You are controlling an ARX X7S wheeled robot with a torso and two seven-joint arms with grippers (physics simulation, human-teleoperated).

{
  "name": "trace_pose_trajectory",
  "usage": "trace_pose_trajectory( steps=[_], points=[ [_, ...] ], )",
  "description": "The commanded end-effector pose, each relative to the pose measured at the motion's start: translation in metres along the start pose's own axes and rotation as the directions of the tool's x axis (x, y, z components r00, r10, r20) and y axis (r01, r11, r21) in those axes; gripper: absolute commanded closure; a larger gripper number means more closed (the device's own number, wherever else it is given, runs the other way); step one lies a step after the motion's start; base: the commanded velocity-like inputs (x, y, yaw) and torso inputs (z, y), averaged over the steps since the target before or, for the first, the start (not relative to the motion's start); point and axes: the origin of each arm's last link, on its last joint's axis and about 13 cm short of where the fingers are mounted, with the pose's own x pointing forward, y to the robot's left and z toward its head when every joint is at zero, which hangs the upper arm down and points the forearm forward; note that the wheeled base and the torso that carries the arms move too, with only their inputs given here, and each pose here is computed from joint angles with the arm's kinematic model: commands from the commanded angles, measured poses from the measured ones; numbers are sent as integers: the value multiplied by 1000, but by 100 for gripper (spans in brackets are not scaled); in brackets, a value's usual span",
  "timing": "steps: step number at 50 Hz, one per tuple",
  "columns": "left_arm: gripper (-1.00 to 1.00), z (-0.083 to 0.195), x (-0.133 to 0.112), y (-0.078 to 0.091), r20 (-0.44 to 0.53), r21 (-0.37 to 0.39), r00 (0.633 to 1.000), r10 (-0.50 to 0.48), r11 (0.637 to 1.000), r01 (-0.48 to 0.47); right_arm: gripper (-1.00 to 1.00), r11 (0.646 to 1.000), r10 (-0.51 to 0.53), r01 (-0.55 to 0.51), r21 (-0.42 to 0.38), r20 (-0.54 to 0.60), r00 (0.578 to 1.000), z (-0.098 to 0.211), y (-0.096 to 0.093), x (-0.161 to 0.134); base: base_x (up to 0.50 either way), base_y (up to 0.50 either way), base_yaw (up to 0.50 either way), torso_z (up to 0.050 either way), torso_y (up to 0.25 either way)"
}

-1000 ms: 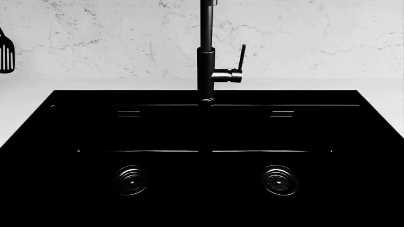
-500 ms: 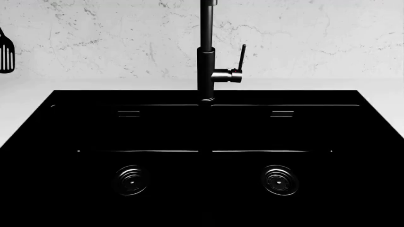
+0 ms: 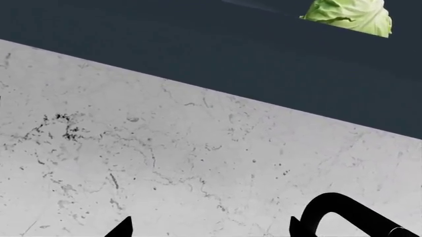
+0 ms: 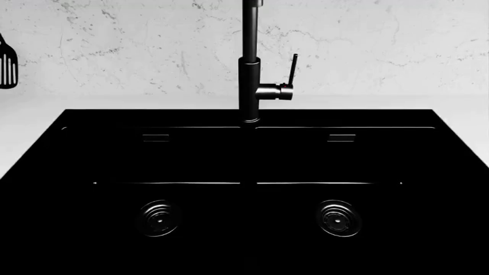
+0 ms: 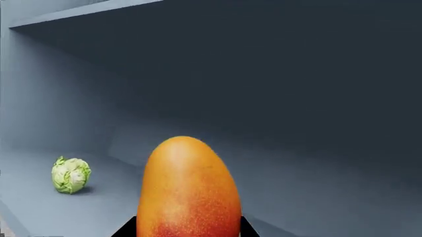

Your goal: Pick the brussel sprout, mango from the counter and place them in the cabinet. Then close the cabinet.

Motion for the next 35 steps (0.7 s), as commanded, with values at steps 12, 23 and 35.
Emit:
trace_pose_trajectory(
  steps=[12,23,35],
  points=[
    [-100,-1,2,1,2,2,1000,6,1000,-6,100,965,-227,249,82,-215,950,-4,-20,-4,0,0,0,1,0],
    [-100,-1,2,1,4,-1,1000,9,1000,-9,100,960,-228,266,85,-314,922,-10,-24,-7,0,0,0,0,1],
    [-100,-1,3,0,5,-3,1000,5,1000,-5,-100,961,-225,265,77,-336,915,-11,-24,-8,0,0,0,0,0]
  ],
)
